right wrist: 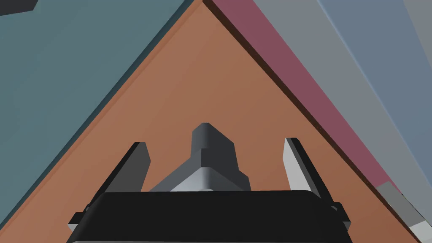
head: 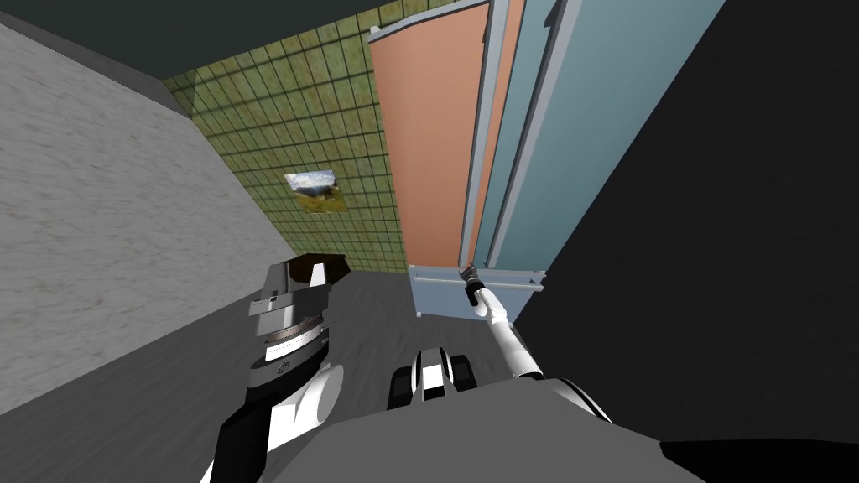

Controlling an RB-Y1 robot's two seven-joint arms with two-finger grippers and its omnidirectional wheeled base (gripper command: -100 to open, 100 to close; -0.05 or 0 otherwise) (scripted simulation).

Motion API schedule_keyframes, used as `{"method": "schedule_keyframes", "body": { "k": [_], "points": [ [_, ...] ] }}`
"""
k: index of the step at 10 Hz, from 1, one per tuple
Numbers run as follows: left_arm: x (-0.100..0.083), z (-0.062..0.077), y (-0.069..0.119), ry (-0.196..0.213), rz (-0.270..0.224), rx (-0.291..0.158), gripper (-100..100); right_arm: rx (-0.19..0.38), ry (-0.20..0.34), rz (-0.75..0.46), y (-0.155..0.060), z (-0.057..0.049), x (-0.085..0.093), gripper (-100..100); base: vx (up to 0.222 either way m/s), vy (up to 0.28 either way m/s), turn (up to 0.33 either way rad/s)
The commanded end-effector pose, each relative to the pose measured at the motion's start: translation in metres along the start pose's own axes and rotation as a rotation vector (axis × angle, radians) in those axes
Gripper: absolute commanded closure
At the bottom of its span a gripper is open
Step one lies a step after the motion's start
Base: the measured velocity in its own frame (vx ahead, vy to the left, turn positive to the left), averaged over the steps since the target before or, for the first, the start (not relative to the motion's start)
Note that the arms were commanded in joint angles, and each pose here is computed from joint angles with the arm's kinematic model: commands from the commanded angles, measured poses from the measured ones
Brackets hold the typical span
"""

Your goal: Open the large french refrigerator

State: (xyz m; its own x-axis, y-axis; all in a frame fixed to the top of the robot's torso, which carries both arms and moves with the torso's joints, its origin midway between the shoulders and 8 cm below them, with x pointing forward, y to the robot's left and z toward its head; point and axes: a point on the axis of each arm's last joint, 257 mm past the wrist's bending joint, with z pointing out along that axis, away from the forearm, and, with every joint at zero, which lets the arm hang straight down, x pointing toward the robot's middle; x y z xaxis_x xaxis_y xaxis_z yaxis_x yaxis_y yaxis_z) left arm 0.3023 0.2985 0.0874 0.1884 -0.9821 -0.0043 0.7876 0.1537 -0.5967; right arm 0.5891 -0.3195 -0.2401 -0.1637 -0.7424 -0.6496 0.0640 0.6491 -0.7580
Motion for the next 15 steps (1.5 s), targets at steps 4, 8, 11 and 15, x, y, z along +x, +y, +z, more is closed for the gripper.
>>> {"method": "schedule_keyframes", "body": {
  "k": [4,8,11,15],
  "points": [
    [0.000,0.000,0.000,0.000,0.000,0.000,0,0.019,0.032,0.010,-0.041,-0.011,0.062,-100,0.033,0.090,0.041],
    [0.000,0.000,0.000,0.000,0.000,0.000,0,0.032,0.053,0.009,-0.075,-0.023,0.105,-100,0.027,0.067,0.063],
    [0.000,0.000,0.000,0.000,0.000,0.000,0,0.036,0.058,0.008,-0.093,-0.031,0.123,-100,0.026,0.065,0.040],
    [0.000,0.000,0.000,0.000,0.000,0.000,0,0.070,0.075,0.010,-0.143,-0.051,0.164,-100,0.047,0.095,0.071]
  ]
}}
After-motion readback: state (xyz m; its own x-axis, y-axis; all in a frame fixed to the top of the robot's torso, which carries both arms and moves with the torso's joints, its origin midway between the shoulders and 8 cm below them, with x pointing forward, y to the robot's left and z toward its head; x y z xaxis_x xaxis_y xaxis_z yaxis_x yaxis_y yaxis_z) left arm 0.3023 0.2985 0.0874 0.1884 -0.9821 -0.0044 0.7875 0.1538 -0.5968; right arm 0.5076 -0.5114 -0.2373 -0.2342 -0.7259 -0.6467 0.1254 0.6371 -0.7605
